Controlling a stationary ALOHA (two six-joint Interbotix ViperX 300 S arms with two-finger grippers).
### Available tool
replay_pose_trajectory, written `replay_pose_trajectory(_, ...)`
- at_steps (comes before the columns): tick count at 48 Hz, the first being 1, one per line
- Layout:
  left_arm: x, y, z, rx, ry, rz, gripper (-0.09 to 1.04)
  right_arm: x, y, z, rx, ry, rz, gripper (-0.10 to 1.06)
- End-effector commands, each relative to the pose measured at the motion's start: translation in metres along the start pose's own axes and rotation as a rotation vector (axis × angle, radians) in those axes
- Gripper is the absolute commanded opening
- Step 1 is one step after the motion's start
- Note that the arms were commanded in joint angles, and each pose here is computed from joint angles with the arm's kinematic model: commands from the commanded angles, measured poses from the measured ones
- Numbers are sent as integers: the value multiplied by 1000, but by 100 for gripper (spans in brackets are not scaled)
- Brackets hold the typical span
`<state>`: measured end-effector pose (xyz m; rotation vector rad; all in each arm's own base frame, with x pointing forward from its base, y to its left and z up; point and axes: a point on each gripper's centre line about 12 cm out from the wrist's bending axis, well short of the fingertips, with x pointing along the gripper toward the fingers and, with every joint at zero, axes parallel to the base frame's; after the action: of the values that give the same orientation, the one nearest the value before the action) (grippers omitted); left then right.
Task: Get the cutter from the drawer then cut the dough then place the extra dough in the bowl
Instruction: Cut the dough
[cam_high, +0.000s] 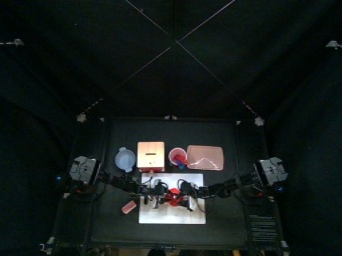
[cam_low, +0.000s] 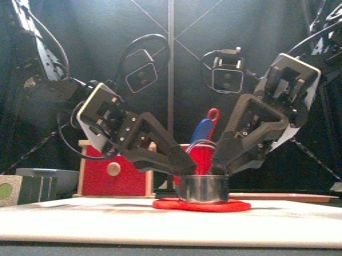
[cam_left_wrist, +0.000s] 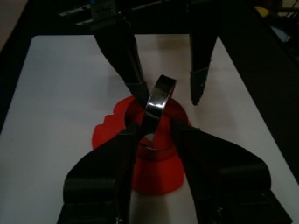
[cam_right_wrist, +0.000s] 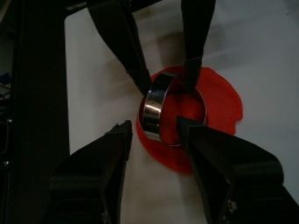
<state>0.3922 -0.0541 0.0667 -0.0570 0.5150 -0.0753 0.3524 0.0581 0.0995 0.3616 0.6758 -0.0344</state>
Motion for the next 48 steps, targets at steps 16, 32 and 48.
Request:
replay_pose_trajectory(16, -10, 1, 8, 6, -2, -2, 87, -2, -5, 3, 6, -3, -11, 85)
replay_pose_trajectory(32, -17, -1, 19, 28, -32, -18, 87, -3, -4, 6, 5, -13, -6, 85)
replay_pose_trajectory(48, -31, -2, 31, 41, -68, -28, 85, -5, -2, 9, 5, -24, 0, 84)
